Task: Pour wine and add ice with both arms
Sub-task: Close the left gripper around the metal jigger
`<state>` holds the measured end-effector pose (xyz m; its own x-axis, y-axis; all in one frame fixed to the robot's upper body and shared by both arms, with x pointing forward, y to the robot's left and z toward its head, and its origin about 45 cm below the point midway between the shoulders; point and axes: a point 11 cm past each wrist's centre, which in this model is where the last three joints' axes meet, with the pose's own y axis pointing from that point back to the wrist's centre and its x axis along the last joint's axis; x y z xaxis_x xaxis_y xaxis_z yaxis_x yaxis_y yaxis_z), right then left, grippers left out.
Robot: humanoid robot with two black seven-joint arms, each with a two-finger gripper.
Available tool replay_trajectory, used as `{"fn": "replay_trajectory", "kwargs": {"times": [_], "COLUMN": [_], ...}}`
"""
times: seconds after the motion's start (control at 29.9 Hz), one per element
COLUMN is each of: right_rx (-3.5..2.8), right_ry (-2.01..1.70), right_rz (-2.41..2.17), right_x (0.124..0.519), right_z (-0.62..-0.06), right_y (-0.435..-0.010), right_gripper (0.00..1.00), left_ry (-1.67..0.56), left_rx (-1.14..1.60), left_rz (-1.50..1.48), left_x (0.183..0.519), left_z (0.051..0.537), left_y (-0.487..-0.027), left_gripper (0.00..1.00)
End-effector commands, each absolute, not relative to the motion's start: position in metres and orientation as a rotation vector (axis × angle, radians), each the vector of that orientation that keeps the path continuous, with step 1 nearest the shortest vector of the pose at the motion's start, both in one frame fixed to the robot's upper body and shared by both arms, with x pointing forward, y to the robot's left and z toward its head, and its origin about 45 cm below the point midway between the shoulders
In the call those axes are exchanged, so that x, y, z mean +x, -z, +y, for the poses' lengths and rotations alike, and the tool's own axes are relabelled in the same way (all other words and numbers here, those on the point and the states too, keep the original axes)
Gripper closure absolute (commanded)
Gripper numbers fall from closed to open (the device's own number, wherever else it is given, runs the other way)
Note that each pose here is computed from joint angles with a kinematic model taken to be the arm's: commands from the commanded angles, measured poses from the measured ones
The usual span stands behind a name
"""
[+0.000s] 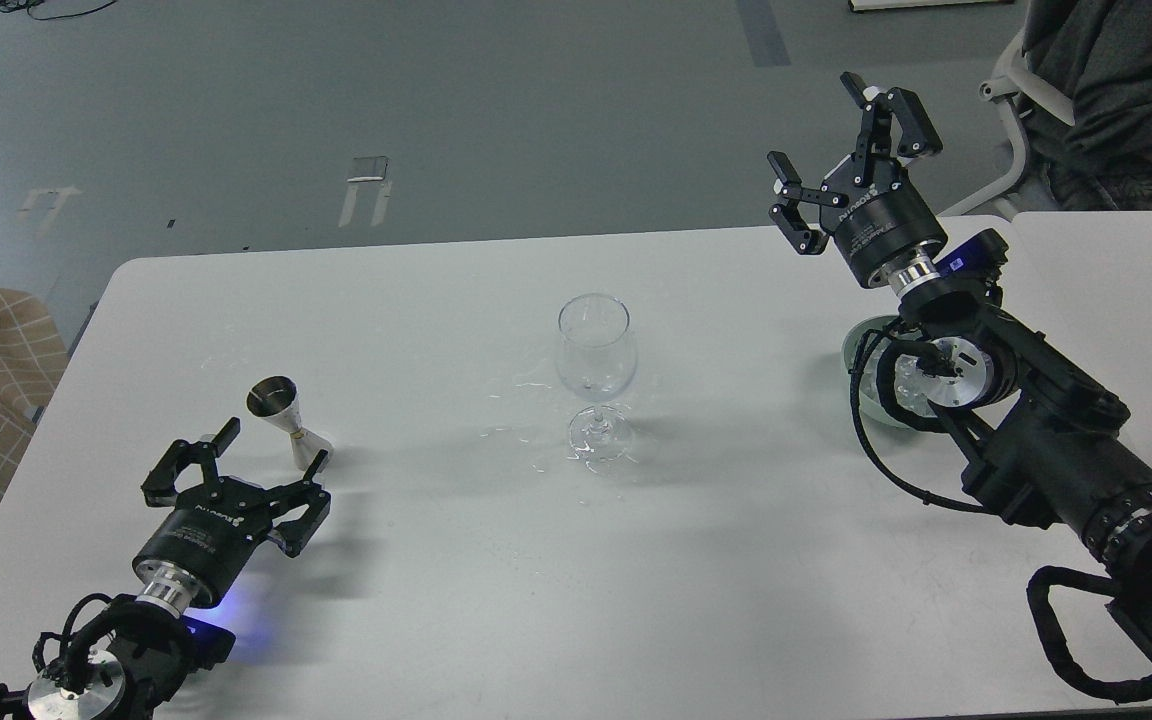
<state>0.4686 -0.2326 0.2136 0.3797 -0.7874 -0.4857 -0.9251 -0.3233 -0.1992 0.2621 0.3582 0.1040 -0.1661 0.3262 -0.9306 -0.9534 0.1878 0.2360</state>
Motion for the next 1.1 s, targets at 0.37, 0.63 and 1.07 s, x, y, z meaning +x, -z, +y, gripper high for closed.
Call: {"fn": "replay_trajectory", "kwargs": {"times": [0.37, 0.63, 1.07], "right_rx": [-2.240, -2.239, -2.236], "right_ry": [-0.407, -0.416, -0.414], "right_rz": [1.493, 1.502, 1.511], "right_x": [0.469, 0.467, 0.467], "right_z": [-0.226, -0.228, -0.229], "right_y": [-0.212, -0.207, -0.207], "right_gripper": [0.00, 0.00, 0.00], "left_ry": [-1.333, -1.313, -1.308], "left_rx": [-0.705, -0.704, -0.691], "left_rz": [1.201, 1.202, 1.211], "left_x": [0.278, 0.289, 0.299], "left_z": [0.353, 0.341, 0.331], "left_y": [-0.102, -0.103, -0.099], "left_gripper": [0.05, 0.06, 0.38]}}
